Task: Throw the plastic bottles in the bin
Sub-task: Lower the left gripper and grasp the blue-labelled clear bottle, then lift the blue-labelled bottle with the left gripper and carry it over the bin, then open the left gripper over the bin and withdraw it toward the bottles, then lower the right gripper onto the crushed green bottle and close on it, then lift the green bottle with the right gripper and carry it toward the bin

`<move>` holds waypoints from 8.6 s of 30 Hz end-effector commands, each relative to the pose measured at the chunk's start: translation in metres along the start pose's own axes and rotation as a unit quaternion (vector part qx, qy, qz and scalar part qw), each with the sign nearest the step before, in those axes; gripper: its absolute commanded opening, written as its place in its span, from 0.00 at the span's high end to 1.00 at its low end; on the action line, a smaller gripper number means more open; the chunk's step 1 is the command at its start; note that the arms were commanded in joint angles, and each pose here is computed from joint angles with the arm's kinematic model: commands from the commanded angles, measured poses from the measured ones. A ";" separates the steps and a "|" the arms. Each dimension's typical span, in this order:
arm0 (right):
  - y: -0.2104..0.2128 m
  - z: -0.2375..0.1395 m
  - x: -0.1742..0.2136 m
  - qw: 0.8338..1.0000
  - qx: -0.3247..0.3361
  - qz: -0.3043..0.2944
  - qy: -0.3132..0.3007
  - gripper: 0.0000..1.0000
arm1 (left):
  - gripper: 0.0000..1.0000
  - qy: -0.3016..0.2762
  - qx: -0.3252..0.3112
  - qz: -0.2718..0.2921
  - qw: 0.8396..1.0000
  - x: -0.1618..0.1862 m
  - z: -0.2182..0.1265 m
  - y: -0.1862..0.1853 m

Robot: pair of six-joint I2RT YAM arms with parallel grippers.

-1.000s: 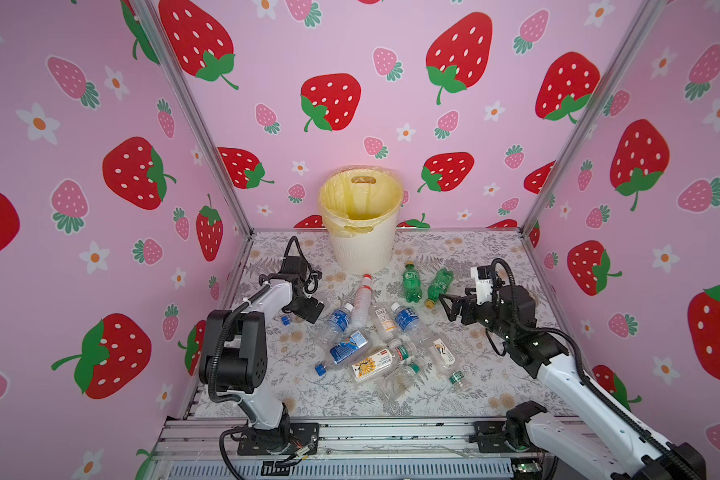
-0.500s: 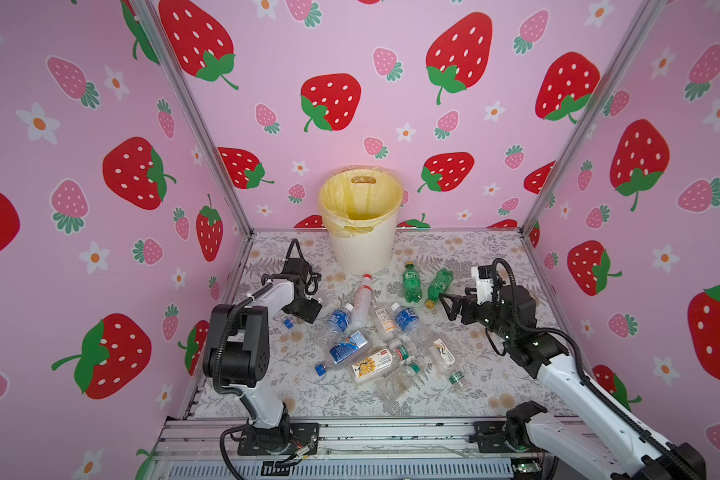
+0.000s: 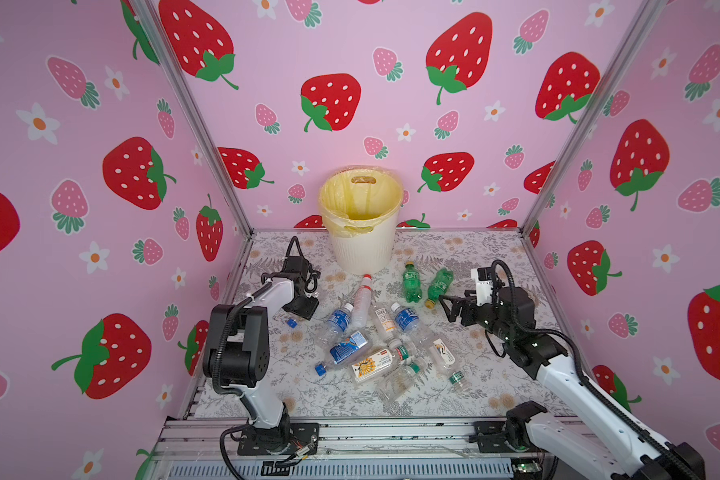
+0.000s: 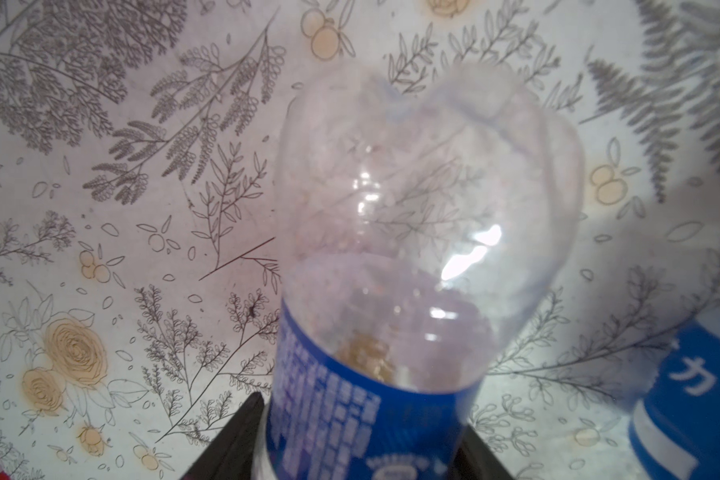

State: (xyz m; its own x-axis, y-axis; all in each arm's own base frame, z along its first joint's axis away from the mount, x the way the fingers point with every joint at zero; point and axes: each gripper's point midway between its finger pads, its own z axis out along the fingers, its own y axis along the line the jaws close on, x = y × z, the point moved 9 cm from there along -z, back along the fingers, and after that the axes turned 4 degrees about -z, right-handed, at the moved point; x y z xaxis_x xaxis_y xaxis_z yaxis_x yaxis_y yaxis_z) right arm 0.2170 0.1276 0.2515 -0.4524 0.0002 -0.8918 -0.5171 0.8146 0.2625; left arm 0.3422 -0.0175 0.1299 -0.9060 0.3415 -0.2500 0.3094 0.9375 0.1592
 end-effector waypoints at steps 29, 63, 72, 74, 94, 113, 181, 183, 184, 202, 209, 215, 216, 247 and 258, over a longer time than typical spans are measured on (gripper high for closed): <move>-0.011 0.013 0.022 0.998 0.022 0.054 0.035 0.01 | 0.36 -0.217 0.025 -0.169 0.961 -0.049 -0.146 0.016; -0.026 0.033 0.042 0.992 0.065 0.088 0.070 0.01 | 0.36 -0.400 0.220 -0.202 0.867 -0.067 -0.264 0.003; -0.030 0.038 0.054 0.988 0.072 0.102 0.087 0.00 | 0.37 -0.425 0.246 -0.205 0.847 -0.055 -0.280 -0.003; -0.031 0.037 0.055 0.988 0.075 0.105 0.087 0.00 | 0.37 -0.432 0.247 -0.202 0.844 -0.051 -0.281 -0.004; -0.033 0.024 0.054 0.989 0.098 0.092 0.069 0.00 | 0.35 -0.515 0.282 -0.198 0.785 -0.022 -0.282 -0.019; -0.035 0.020 0.056 0.987 0.109 0.098 0.066 0.01 | 0.30 -0.526 0.269 -0.165 0.789 -0.191 -0.307 -0.008; -0.070 0.067 0.046 0.966 0.140 0.134 0.169 0.01 | 0.01 -0.208 0.157 -0.347 0.901 -0.007 -0.140 0.013; -0.072 0.070 0.047 0.965 0.142 0.136 0.172 0.01 | 0.01 -0.212 0.172 -0.342 0.899 -0.009 -0.145 0.013; -0.072 0.071 0.047 0.965 0.143 0.137 0.173 0.01 | 0.01 -0.214 0.174 -0.340 0.899 -0.008 -0.146 0.013; -0.092 0.122 0.030 0.939 0.199 0.218 0.176 0.02 | 0.01 -0.215 0.219 -0.351 0.885 -0.004 -0.149 0.010; -0.098 0.149 0.022 0.927 0.201 0.266 0.173 0.04 | 0.01 -0.218 0.215 -0.351 0.885 -0.003 -0.151 0.011; -0.104 0.162 0.028 0.912 0.219 0.295 0.182 0.07 | 0.01 -0.218 0.216 -0.352 0.884 -0.003 -0.151 0.011; -0.105 0.163 0.029 0.911 0.221 0.298 0.181 0.08 | 0.01 -0.218 0.216 -0.352 0.884 -0.003 -0.151 0.011; -0.105 0.189 0.049 0.903 0.201 0.322 0.200 0.40 | 0.01 -0.220 0.222 -0.358 0.880 -0.002 -0.151 0.014; -0.093 0.159 0.028 0.929 0.182 0.269 0.177 0.42 | 0.01 -0.219 0.228 -0.366 0.875 -0.002 -0.148 0.017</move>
State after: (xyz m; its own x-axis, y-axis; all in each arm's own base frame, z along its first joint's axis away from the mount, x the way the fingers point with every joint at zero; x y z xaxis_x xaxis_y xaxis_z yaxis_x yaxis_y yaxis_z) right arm 0.3740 0.1457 0.1223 -0.8324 0.3667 -0.4155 0.1619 0.8780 0.4505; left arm 0.3081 -0.0130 0.2738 -0.7453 -0.4556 -0.4868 -0.1377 0.8196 -0.5561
